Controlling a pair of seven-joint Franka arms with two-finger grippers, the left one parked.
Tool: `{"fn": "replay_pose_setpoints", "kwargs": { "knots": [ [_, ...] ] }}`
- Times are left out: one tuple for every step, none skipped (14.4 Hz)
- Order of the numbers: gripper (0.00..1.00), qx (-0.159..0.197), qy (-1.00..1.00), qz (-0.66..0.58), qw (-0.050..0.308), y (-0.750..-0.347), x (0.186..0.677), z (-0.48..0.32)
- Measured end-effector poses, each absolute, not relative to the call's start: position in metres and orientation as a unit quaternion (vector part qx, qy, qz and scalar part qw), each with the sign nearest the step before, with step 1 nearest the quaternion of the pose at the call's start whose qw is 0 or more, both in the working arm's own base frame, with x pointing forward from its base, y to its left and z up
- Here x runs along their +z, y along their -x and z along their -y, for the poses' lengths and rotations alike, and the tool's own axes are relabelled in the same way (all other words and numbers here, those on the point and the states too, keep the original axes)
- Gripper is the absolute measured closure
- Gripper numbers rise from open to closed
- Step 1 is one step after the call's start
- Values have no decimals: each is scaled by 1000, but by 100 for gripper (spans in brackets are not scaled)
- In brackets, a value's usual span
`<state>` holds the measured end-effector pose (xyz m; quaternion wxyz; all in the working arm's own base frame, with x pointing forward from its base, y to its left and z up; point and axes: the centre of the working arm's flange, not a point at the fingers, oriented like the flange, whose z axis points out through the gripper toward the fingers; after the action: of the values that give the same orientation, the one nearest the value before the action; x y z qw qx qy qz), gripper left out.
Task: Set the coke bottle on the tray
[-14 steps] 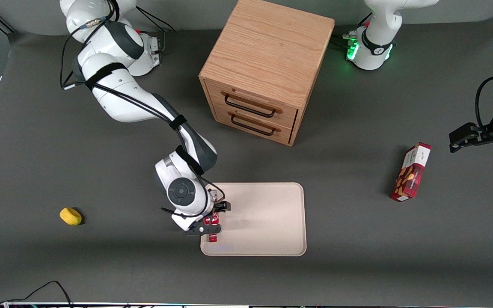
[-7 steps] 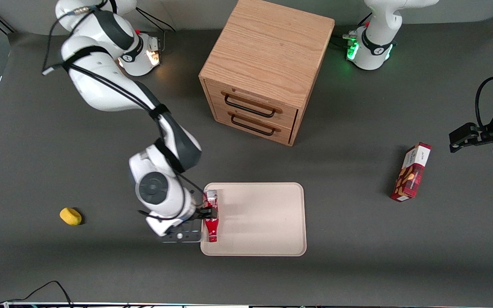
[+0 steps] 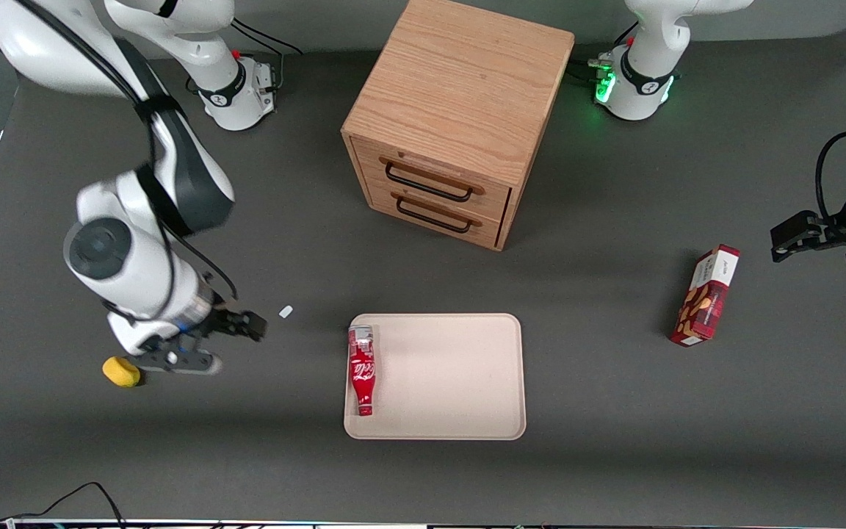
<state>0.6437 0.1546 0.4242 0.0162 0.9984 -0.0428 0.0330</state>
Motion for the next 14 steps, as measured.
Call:
{"fn": "replay_pose_setpoints", "kwargs": {
  "knots": [
    [0,31,-999,36,10,-628,440,-135],
    [0,28,-999,26,2,-614,456,-114],
    [0,24,-1000,14,-6,-602,473,-90],
    [0,20,-1000,7,-10,-592,489,-67],
    [0,18,-1000,9,-9,-582,506,-45],
    [0,15,-1000,14,-5,-571,522,-30],
    [0,13,-1000,19,-1,-562,536,-22],
    [0,12,-1000,21,3,-552,549,-22],
    [0,11,-1000,21,6,-545,559,-23],
    [0,11,-1000,19,9,-538,568,-26],
    [0,14,-1000,17,11,-534,574,-29],
    [0,18,-1000,14,12,-532,580,-33],
    [0,22,-1000,10,12,-532,585,-37],
    [0,24,-1000,7,12,-532,587,-41]
  ]
}}
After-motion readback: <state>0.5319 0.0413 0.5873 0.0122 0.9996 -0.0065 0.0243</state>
